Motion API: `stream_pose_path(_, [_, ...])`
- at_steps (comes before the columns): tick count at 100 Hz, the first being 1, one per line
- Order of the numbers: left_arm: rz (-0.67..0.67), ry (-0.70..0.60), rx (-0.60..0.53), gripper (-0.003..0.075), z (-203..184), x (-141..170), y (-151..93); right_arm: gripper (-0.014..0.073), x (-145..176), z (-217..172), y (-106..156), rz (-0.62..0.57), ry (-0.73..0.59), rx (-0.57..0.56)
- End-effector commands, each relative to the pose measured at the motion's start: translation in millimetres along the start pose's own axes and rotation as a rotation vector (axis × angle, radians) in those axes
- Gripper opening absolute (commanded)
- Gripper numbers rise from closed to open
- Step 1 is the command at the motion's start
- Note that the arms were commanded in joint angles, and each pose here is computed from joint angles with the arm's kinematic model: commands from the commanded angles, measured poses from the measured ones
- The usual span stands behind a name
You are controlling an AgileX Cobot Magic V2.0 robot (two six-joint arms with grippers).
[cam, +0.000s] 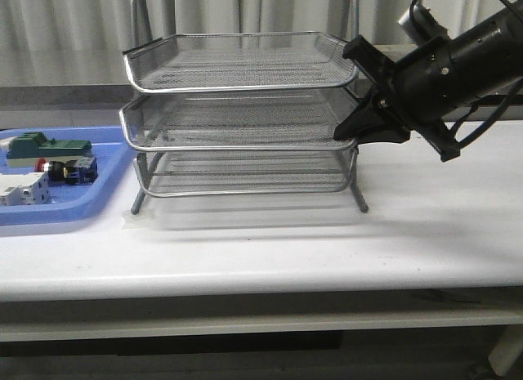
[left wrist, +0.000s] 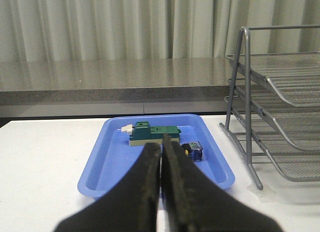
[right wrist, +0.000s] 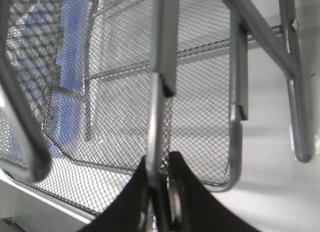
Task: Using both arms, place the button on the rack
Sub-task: 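Reach right gripper to the middle mesh tray and pull it toward the robot, then release the middle tray and withdraw the right gripper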
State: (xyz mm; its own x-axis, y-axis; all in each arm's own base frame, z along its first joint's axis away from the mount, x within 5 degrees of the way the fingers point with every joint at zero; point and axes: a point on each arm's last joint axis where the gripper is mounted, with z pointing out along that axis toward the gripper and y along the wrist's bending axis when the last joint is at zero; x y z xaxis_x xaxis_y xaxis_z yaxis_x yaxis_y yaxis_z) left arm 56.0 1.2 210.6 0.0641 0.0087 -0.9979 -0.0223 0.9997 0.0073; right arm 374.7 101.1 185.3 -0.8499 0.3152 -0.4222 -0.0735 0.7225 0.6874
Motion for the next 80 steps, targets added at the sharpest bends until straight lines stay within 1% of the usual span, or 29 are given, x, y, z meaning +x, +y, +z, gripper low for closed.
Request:
stream_pose_path(1, [-0.008, -0.076, -0.001, 0.0004, -2, 6, 0, -0.0035, 3, -13, 20, -0.025, 0.038, -0.101])
stream_pose_path(16, [-0.008, -0.076, -0.001, 0.0004, -2, 6, 0, -0.0035, 16, -20, 16, -0.036, 0.071, -0.078])
stream_pose_path(35, [-0.008, -0.076, -0.001, 0.0004, -2, 6, 0, -0.0035, 34, -41, 16, -0.067, 0.055, -0.023])
stream_pose_path(55, [-0.008, -0.076, -0.001, 0.0004, -2, 6, 0, -0.0035, 55, -62, 19, -0.072, 0.059, -0.019])
stream_pose_path(80, [-0.008, -0.076, -0.001, 0.0004, -2, 6, 0, -0.0035, 68, -67, 16, -0.07, 0.084, -0.013])
